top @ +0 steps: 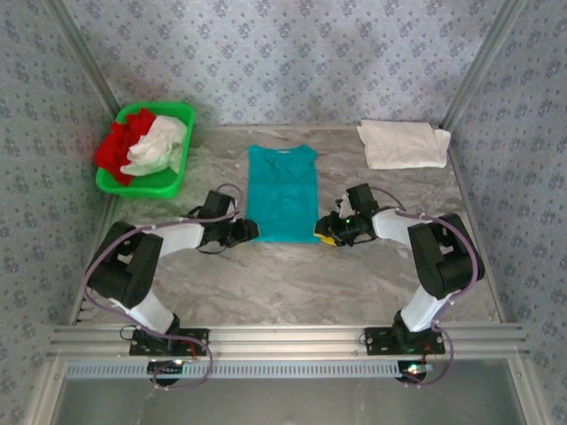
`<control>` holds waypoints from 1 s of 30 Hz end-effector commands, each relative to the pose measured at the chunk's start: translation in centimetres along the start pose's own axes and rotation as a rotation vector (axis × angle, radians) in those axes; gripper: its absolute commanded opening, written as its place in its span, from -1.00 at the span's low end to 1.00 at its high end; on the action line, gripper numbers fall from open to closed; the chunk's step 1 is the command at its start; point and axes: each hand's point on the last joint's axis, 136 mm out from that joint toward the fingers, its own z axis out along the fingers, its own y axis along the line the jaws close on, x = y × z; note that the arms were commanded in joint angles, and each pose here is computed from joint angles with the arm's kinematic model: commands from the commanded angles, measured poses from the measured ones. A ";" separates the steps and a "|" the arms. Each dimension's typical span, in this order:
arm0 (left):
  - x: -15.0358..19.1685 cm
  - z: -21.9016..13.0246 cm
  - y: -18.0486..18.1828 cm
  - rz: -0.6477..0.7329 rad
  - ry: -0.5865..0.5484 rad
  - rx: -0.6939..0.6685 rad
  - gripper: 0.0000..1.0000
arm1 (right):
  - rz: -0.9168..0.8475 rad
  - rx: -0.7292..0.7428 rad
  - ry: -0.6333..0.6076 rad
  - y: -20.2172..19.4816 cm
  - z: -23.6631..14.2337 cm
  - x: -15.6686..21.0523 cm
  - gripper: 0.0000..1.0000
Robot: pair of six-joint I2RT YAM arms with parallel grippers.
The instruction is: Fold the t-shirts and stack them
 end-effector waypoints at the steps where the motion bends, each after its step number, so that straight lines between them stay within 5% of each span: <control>1: -0.2 0.3 -0.1 0.025 -0.006 -0.003 -0.14 | 0.031 0.008 0.002 -0.5 -0.4 0.3 -0.25; 14: -0.6 0.0 -0.8 0.038 -0.019 -0.007 -1.00 | 0.039 -0.012 0.018 0.1 0.6 1.2 -0.13; 30: -0.6 -0.5 -1.4 0.045 -0.029 -0.005 -1.00 | 0.052 -0.030 -0.016 1.4 1.6 0.0 -0.20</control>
